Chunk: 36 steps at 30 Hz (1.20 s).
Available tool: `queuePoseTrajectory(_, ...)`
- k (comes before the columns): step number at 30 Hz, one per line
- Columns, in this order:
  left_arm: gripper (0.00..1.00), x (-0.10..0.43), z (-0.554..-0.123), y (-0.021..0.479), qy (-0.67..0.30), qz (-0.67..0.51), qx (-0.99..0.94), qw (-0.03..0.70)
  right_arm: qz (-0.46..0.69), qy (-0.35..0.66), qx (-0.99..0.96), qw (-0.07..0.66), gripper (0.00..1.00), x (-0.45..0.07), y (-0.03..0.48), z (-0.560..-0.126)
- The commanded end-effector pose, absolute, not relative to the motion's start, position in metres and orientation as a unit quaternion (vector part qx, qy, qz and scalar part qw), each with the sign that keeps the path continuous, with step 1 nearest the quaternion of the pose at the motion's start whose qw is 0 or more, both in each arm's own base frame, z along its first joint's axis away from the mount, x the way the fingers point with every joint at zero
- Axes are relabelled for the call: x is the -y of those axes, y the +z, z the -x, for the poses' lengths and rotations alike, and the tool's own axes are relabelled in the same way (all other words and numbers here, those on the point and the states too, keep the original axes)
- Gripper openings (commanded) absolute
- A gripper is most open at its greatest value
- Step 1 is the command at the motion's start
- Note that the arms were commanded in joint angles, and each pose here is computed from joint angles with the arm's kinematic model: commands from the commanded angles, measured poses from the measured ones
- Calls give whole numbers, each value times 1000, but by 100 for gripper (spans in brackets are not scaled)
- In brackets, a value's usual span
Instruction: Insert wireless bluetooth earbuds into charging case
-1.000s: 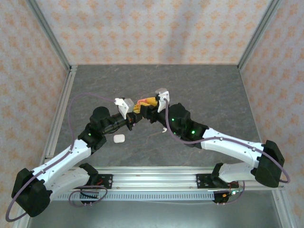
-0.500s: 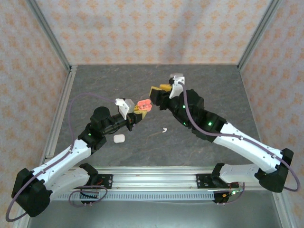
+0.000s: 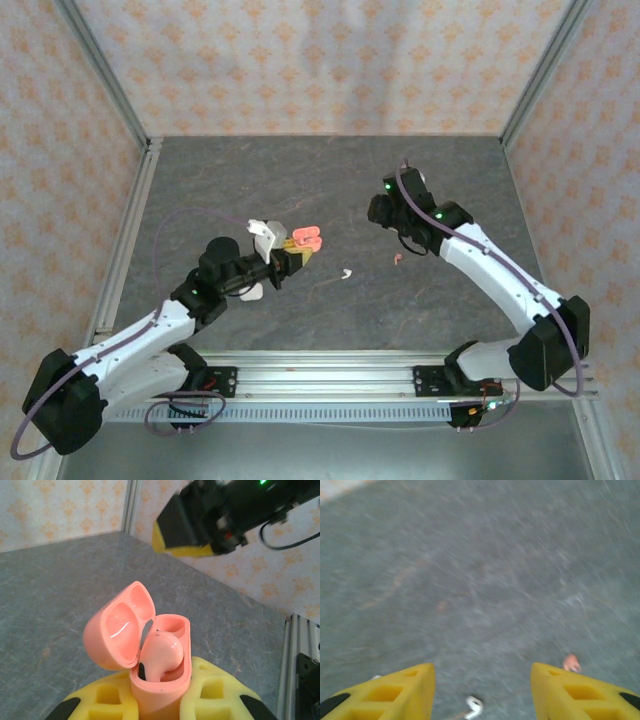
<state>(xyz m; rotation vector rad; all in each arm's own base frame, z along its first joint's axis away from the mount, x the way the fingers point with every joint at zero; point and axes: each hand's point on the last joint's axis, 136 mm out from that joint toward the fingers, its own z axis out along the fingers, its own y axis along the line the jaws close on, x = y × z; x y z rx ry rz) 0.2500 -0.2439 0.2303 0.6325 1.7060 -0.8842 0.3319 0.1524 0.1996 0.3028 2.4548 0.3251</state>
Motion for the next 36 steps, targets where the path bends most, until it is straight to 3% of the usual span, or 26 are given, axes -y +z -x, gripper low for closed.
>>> queuePoseTrajectory(1,0,253,-254,242,-371,-265,-701,549,-155,112,-952,238,51,-133,155,-317)
queuePoseTrajectory(12,0,294,-267,244,-379,-306,-694,530,-234,74,-960,135,36,-72,63,-326)
queuePoseTrajectory(19,0,303,-267,233,-373,-318,-701,517,-233,90,-963,98,26,-77,32,-327)
queuePoseTrajectory(26,0,303,-266,231,-367,-325,-704,514,-246,130,-957,84,17,-91,22,-326)
queuePoseTrajectory(36,0,303,-265,232,-368,-327,-703,514,-222,133,-961,97,15,-110,39,-326)
